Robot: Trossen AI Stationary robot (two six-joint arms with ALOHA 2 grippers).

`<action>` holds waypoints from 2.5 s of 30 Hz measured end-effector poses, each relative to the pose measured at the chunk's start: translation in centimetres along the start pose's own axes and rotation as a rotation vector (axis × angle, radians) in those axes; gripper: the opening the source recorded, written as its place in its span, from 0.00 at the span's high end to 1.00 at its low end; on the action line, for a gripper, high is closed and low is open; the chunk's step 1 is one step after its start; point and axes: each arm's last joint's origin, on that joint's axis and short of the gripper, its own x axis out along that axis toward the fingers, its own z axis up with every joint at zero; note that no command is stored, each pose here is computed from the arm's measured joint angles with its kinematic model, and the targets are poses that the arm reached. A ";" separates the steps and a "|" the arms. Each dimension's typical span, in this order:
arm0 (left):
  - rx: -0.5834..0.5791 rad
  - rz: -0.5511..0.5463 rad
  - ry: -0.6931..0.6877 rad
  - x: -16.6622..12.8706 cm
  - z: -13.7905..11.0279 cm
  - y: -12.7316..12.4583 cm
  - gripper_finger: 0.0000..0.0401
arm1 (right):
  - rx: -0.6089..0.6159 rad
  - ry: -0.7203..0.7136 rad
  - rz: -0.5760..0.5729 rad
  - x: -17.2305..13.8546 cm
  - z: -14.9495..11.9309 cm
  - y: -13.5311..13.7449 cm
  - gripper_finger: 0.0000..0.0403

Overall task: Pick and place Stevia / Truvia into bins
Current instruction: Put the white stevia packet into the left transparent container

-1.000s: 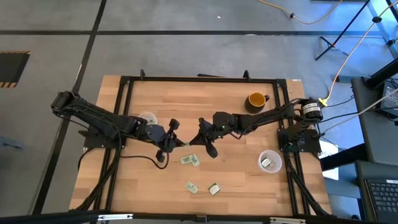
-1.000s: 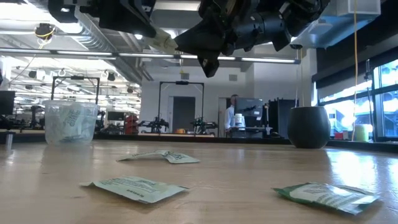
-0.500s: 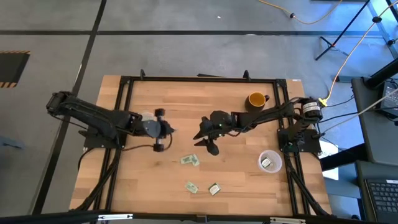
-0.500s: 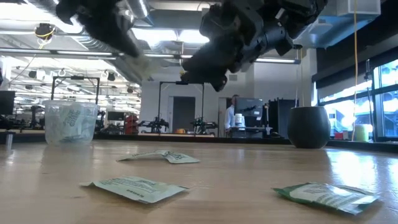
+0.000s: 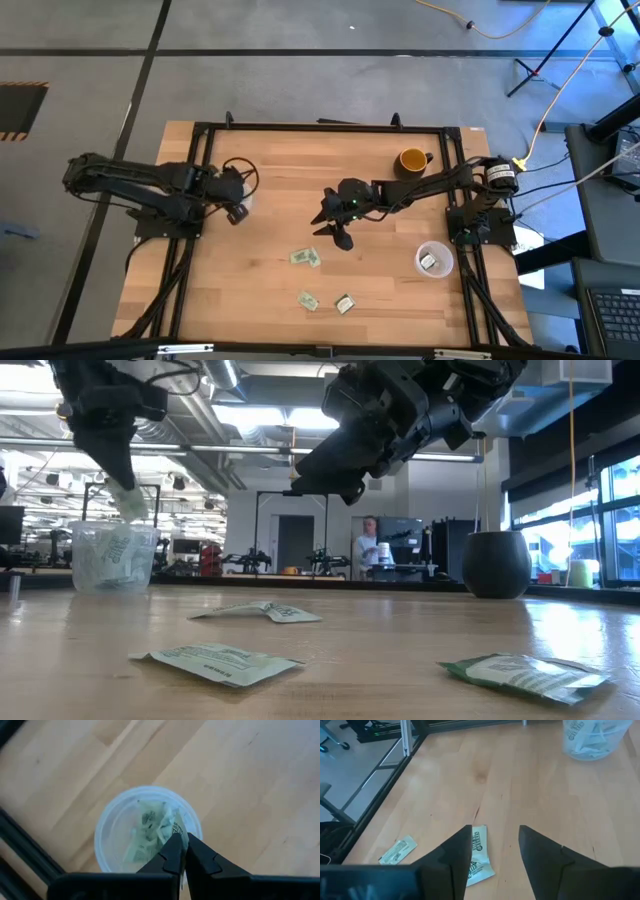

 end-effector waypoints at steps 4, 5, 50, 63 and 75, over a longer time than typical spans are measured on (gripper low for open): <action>-0.017 -0.026 0.045 0.1 0.0 0.2 0.98 | 0.000 0.000 0.000 0.0 0.0 0.0 0.59; -0.018 -0.029 0.056 0.1 0.0 0.3 0.97 | 0.000 0.001 0.000 0.0 0.0 0.0 0.59; 0.030 0.150 0.030 1.4 1.2 1.3 0.86 | -0.281 0.052 0.091 0.8 -0.8 3.4 0.59; 0.037 -0.091 -0.259 -0.6 2.8 0.3 0.85 | -0.394 0.005 -0.036 2.5 -1.5 5.3 0.63; 0.106 -0.216 -0.336 -1.2 3.3 -1.1 0.85 | -0.330 0.119 -0.011 5.2 -4.9 4.3 0.71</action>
